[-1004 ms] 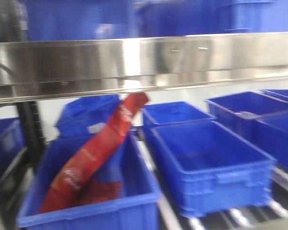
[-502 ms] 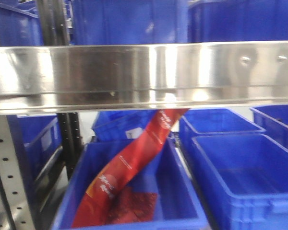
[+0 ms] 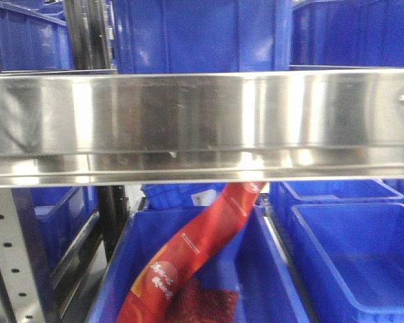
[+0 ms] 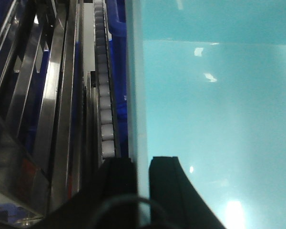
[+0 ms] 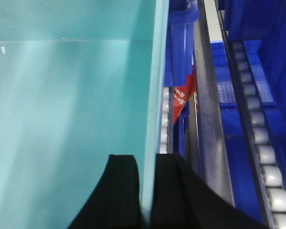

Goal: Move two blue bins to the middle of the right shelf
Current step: 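Approach the shelf with the red-bag bin below the steel rail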

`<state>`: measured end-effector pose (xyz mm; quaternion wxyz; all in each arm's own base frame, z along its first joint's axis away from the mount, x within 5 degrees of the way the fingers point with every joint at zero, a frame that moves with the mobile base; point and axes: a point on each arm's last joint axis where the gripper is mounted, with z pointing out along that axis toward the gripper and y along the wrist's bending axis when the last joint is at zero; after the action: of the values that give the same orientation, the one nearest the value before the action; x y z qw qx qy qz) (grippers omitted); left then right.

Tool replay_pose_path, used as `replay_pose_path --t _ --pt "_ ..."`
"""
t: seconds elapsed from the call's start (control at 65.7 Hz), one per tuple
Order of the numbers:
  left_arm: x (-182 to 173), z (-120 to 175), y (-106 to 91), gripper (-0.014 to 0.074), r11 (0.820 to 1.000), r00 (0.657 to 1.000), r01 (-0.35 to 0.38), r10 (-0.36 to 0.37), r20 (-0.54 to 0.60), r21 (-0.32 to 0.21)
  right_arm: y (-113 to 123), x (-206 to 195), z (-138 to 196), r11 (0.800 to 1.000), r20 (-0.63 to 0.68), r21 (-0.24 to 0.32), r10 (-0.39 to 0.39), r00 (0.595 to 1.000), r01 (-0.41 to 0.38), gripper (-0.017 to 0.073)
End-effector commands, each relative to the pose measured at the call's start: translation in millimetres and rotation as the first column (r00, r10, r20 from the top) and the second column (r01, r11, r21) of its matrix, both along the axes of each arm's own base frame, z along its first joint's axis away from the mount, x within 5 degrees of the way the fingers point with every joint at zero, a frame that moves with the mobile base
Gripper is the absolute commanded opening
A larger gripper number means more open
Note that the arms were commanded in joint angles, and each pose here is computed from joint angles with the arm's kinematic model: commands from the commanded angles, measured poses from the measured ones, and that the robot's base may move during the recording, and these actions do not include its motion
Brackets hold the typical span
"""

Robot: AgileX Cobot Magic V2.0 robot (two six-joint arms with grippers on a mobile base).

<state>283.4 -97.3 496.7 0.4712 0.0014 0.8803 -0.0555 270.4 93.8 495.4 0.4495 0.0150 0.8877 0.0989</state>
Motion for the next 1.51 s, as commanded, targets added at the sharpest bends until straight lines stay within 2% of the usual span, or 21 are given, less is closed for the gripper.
replay_pose_path --t 0.0,1.233,1.491 --pt "-5.1 17.2 -1.0 -0.0111 0.998 0.993 0.030 -0.024 0.115 -0.049 0.6 -6.0 15.4 0.998 0.098 0.050 0.020 0.995 -0.025 -0.0162" --pt "-4.9 17.4 -0.5 -0.0111 0.999 0.993 0.027 -0.022 0.117 -0.044 0.6 -6.0 15.4 0.998 0.098 0.050 0.020 0.995 -0.025 -0.0162" --pt "-4.9 17.4 -0.5 -0.0111 0.999 0.993 0.027 -0.022 0.117 -0.044 2.3 -3.1 21.7 0.997 0.171 0.071 0.026 0.985 -0.039 -0.0162"
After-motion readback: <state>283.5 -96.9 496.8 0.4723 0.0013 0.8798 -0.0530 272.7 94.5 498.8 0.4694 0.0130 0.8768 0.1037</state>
